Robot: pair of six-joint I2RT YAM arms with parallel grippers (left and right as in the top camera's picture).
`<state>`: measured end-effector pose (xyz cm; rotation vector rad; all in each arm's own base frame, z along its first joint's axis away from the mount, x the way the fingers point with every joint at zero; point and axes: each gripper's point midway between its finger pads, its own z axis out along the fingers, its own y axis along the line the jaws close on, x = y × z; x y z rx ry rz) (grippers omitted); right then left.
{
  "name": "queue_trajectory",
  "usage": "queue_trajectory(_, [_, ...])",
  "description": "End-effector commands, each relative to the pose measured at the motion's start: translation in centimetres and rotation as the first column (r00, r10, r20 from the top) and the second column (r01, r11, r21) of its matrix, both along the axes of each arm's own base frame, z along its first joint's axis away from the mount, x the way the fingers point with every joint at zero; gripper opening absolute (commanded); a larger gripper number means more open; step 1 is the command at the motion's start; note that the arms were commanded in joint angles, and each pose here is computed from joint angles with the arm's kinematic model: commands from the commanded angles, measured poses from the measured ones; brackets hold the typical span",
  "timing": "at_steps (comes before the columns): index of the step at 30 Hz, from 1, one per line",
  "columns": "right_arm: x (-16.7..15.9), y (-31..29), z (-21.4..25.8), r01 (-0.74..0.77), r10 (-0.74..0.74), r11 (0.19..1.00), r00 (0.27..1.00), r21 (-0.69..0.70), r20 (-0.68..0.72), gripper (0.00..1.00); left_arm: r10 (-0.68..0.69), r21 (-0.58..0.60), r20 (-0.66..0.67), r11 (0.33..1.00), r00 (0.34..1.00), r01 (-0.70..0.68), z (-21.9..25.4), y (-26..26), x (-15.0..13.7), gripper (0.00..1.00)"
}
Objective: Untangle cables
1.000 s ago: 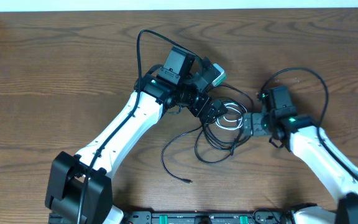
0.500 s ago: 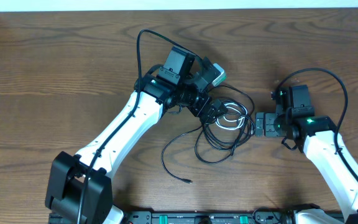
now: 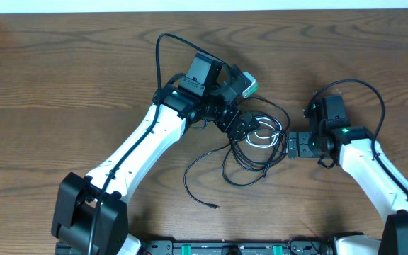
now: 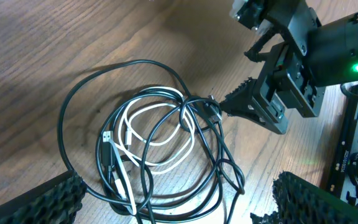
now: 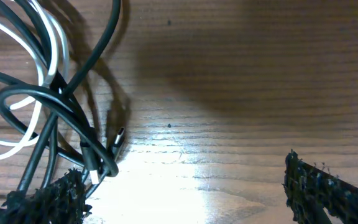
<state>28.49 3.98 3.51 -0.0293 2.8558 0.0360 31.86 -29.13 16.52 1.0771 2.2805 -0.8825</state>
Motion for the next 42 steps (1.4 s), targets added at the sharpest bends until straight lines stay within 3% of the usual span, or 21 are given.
queue_trajectory(1, [-0.2, 0.0, -0.6, -0.016, 0.016, 1.0, 1.0, -0.002, -0.022, 0.99, -0.003, 0.002, 0.028, 1.0, 1.0, 0.003, 0.4, 0.1, 0.5, 0.98])
queue_trajectory(12, [0.4, 0.1, -2.6, -0.017, 0.017, 1.0, 0.999, -0.005, -0.048, 0.99, -0.003, 0.002, 0.028, 1.0, 1.0, 0.003, 0.4, 0.1, 0.5, 0.98])
queue_trajectory(21, [2.1, -0.8, -2.6, 0.003, -0.002, 0.998, 1.0, -0.059, 0.018, 0.99, -0.003, 0.003, 0.028, 1.0, 1.0, 0.003, 0.4, 0.1, 0.5, 0.98])
queue_trajectory(26, [3.2, 0.1, -2.6, -0.009, 0.01, 1.0, 0.999, -0.013, 0.051, 0.99, -0.003, 0.003, 0.028, 1.0, 1.0, 0.003, 0.4, 0.1, 0.5, 0.98])
queue_trajectory(36, [3.2, 0.7, -5.9, -0.022, 0.022, 1.0, 1.0, -0.018, -0.007, 0.99, -0.003, 0.003, 0.028, 1.0, 1.0, 0.003, 0.4, 0.1, 0.5, 0.98])
queue_trajectory(42, [4.0, 1.0, -4.1, 0.001, -0.001, 1.0, 0.999, 0.008, 0.05, 0.99, -0.003, 0.003, 0.028, 1.0, 1.0, 0.003, 0.4, 0.1, 0.5, 0.98])
